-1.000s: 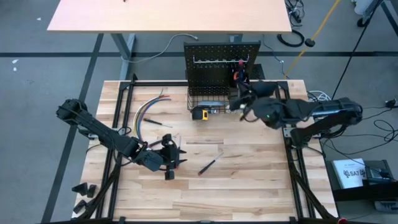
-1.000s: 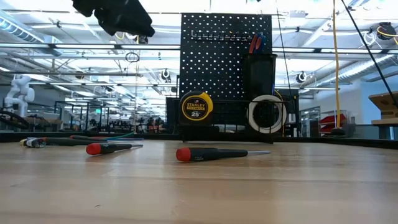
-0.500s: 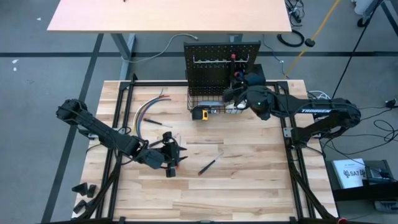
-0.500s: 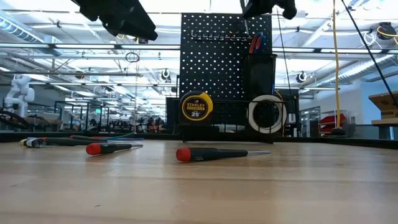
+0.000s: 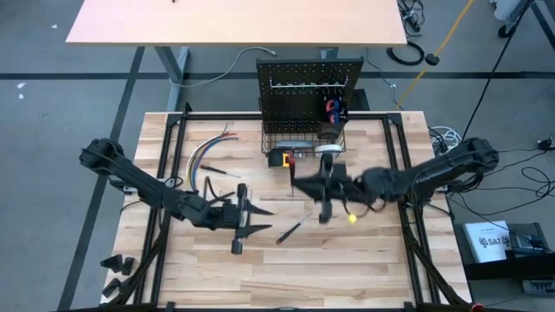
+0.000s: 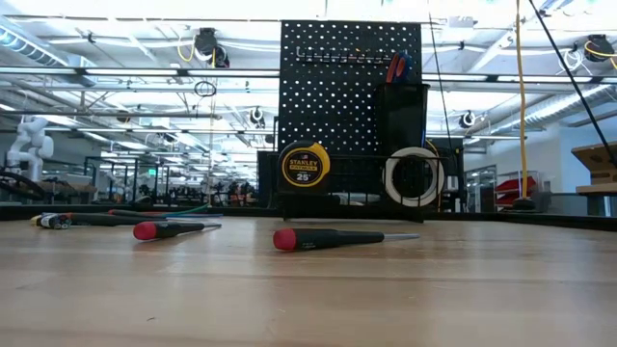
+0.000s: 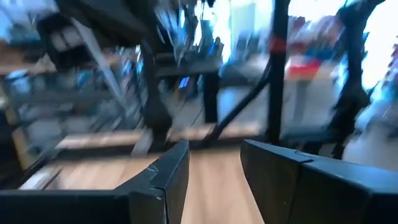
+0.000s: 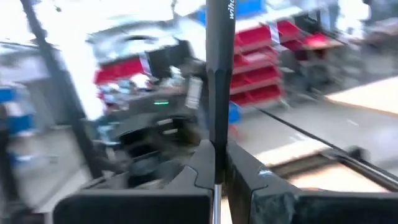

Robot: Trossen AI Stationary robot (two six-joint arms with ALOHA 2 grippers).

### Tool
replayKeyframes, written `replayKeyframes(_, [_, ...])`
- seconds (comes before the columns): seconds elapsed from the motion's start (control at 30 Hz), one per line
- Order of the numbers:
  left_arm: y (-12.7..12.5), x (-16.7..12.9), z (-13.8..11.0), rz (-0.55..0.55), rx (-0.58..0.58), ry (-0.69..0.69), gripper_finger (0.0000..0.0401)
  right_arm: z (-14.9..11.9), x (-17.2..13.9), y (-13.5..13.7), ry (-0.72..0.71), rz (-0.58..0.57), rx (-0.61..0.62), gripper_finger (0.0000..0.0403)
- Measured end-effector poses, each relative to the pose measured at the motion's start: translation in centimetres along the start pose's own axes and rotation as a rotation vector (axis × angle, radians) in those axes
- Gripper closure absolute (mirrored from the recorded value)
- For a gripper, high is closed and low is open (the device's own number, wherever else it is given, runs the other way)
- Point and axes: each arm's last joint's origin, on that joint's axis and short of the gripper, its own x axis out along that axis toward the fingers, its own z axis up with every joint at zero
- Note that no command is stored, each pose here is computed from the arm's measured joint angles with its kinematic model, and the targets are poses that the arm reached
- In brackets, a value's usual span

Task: Hang tools onto peg board
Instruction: Hang the black screwdriver on the pegboard

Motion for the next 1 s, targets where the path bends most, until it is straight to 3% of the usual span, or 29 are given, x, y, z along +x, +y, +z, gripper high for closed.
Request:
replayKeyframes(0.17, [-0.5, 0.8, -1.0, -0.013, -0.031, -0.092, 0.0249, -2.8, -0.5, 2.4, -0.129, 0.123, 0.030, 0.0398])
replayKeyframes(0.33, [-0.6, 2.0, -2.1, 0.005, -0.034, -0.163, 0.0249, -6.1, 0.9, 3.7, -0.106, 0.150, 0.014, 0.0398])
replayKeyframes(1.0, [0.0, 2.4, -2.4, 0.030, -0.042, -0.167, 0.0260, -7.9, 2.1, 4.3, -0.127, 0.158, -0.008, 0.0398])
